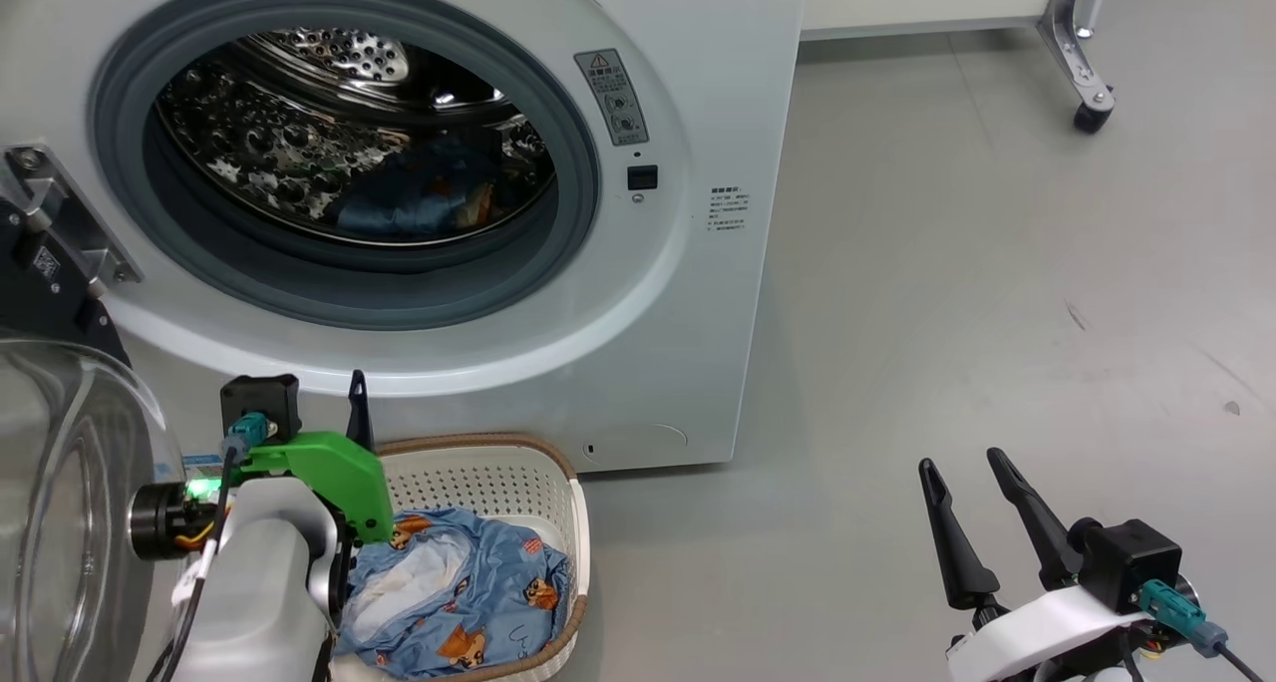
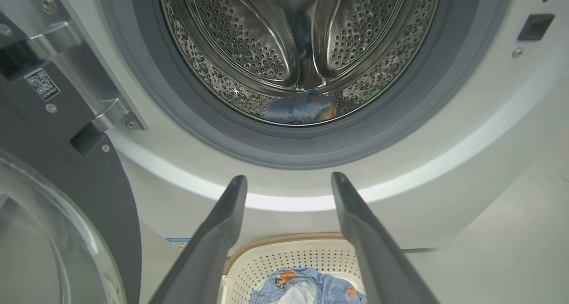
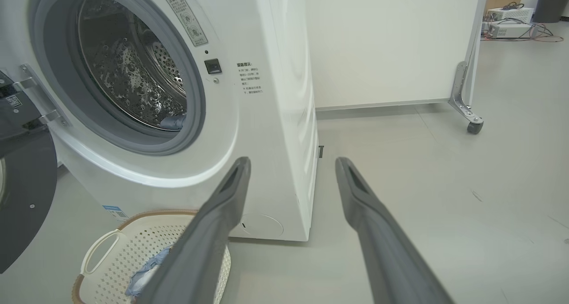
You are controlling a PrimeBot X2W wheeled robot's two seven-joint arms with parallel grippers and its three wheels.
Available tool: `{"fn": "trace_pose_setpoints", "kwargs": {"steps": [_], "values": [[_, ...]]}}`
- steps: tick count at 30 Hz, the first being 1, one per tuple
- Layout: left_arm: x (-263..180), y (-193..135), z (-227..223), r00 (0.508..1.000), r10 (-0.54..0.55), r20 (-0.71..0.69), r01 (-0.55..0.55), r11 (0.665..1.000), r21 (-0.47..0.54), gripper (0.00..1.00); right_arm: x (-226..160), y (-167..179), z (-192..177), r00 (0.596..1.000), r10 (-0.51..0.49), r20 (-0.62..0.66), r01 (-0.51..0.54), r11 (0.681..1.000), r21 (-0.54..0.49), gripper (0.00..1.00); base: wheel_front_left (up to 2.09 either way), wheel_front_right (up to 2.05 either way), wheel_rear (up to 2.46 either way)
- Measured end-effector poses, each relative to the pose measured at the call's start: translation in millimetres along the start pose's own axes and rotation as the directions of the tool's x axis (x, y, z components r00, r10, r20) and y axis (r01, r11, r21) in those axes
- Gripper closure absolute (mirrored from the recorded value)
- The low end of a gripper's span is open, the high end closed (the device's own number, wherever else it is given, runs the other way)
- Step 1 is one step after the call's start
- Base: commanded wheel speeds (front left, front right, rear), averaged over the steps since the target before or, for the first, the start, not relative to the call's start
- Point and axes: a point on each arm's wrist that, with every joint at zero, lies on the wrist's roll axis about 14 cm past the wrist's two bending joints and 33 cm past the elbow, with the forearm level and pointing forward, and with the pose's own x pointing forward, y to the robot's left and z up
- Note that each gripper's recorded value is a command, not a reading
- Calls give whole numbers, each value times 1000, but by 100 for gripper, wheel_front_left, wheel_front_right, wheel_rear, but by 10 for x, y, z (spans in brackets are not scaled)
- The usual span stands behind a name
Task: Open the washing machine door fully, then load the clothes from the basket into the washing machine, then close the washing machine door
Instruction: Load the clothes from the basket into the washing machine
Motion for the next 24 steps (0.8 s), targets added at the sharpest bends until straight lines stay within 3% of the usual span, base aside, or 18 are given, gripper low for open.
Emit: {"fn": "trace_pose_setpoints", "kwargs": {"steps": [10, 24], "values": [[-288, 13, 164, 993, 4, 118, 1, 999, -46, 0, -51, 90, 118, 999, 37, 37, -36, 999, -26, 0, 0, 0, 0], [-626, -125, -18, 991, -17, 136, 26, 998, -59, 0, -154, 4, 184, 998, 12, 60, -10, 999, -34, 0, 0, 0, 0]]}}
